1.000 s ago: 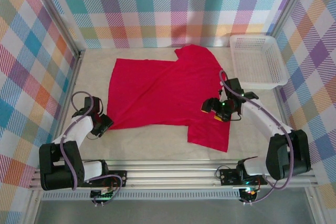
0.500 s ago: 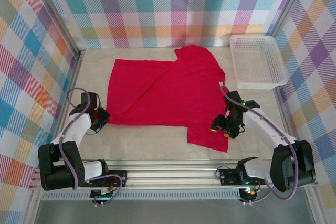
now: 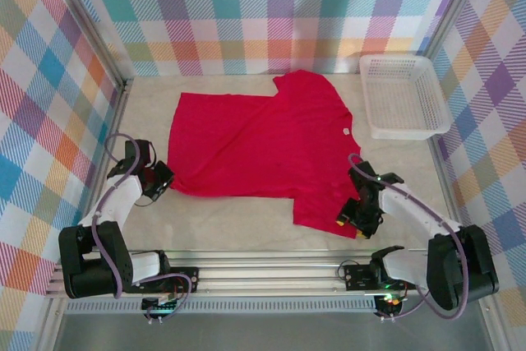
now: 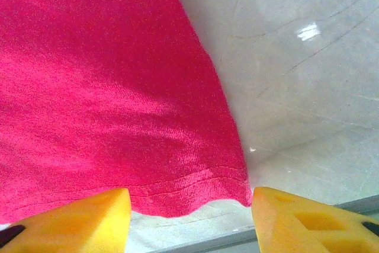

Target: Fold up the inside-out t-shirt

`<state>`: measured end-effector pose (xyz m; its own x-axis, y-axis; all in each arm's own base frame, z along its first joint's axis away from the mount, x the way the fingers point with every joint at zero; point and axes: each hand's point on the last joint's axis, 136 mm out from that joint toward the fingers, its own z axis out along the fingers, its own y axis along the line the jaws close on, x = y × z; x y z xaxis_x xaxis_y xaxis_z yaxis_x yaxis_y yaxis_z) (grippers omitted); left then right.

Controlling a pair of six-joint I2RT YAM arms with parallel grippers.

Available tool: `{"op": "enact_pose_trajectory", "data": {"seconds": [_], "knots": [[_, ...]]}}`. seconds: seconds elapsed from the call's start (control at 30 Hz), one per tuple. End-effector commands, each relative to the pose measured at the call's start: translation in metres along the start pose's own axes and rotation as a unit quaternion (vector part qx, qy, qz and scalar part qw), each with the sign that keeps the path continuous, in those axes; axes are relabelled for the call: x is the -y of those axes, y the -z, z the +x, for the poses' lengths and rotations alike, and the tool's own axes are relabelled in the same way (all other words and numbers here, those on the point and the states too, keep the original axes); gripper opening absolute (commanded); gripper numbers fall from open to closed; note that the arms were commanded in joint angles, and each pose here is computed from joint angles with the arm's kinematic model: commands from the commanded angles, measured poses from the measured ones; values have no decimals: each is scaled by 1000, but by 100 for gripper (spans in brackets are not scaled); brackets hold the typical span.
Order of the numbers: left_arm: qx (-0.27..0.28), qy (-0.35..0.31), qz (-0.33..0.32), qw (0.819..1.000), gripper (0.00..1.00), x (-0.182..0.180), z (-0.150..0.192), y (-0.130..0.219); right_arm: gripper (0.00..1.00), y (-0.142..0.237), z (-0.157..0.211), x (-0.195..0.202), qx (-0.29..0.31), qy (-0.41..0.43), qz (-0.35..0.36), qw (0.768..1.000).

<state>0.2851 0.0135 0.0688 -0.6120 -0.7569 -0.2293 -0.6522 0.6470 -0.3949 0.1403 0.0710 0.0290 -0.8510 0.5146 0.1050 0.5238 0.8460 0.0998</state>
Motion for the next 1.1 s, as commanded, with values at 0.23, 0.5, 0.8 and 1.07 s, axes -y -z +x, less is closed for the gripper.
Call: {"op": "enact_pose_trajectory", "data": {"seconds": [0.23,0.5,0.8,1.07], "knots": [[-10,-10,28,1000,1,15,-3,-3,56,3,-1,12,18,-25,27,999],[5,-12,38,999,1,24,-11,12,48,-23,-8,-10,8,-18,26,999],[14,-20,43,999,1,33,-19,27,2,-9,-16,-25,43,-11,7,999],[87,-39,87,992,1,89,-72,95,0,139,-82,-94,236,91,-87,964]]}}
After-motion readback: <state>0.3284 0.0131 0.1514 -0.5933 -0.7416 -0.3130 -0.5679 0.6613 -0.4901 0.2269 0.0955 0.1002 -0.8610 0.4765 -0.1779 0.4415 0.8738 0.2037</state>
